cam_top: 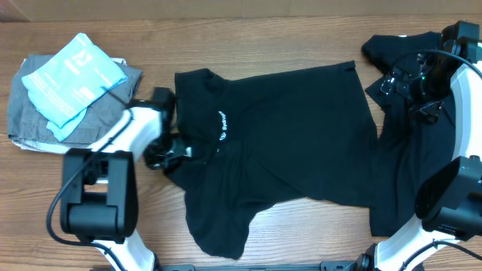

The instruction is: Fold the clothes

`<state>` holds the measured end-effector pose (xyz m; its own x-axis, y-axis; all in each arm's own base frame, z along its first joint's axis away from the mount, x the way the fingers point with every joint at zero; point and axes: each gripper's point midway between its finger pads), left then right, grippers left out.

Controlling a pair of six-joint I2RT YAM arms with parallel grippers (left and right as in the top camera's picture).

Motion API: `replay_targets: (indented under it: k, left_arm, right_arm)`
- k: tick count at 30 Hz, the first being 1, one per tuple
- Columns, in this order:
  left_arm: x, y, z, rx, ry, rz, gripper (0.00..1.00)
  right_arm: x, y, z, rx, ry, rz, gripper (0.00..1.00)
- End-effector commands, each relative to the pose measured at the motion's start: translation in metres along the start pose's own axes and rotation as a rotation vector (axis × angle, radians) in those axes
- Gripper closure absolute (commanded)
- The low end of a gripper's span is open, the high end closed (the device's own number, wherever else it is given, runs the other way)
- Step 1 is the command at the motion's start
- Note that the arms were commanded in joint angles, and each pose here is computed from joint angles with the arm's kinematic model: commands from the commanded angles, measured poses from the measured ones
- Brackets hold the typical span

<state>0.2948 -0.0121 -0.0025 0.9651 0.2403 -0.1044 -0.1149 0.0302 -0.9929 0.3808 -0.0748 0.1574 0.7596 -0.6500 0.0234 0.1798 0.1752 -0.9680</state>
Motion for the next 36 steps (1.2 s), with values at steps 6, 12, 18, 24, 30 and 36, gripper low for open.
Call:
replay_targets:
  k: [6, 12, 18, 24, 30, 36]
  left_arm:
    - [0.0, 0.012, 0.071, 0.07, -0.157, 0.037, 0.91]
    - [-0.003, 0.011, 0.079, 0.057, -0.163, 0.059, 0.71]
    - [0.018, -0.022, 0.079, 0.051, -0.166, 0.024, 0.69]
    - [0.047, -0.092, 0.071, 0.022, -0.155, -0.076, 0.69]
    - [0.049, -0.122, 0.027, -0.147, -0.072, -0.115, 0.96]
    - [0.043, -0.093, -0.001, -0.165, -0.003, -0.098, 0.96]
  right_arm:
    - [0.001, -0.003, 0.0, -0.001, -0.005, -0.014, 0.0]
    - [0.001, -0.003, 0.0, -0.001, -0.005, -0.014, 0.0]
    - [0.001, -0.003, 0.0, -0.001, -0.005, -0.014, 0.0]
    - [0.001, -0.003, 0.0, -0.001, -0.005, -0.014, 0.0]
    - [0.001, -0.003, 0.0, -0.001, -0.005, -0.014, 0.0]
    - [0.001, -0.003, 0.0, -0.001, -0.005, -0.014, 0.0]
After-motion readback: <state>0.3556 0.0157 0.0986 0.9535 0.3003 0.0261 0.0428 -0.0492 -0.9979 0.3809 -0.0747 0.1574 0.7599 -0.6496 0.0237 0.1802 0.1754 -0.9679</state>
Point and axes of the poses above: each gripper's point midway between its finger pads, its own y axis out along the fingers, its own z axis along the line the jaws close on, x = y × z, and after that the axes turned 10 degrees about y, right-handed
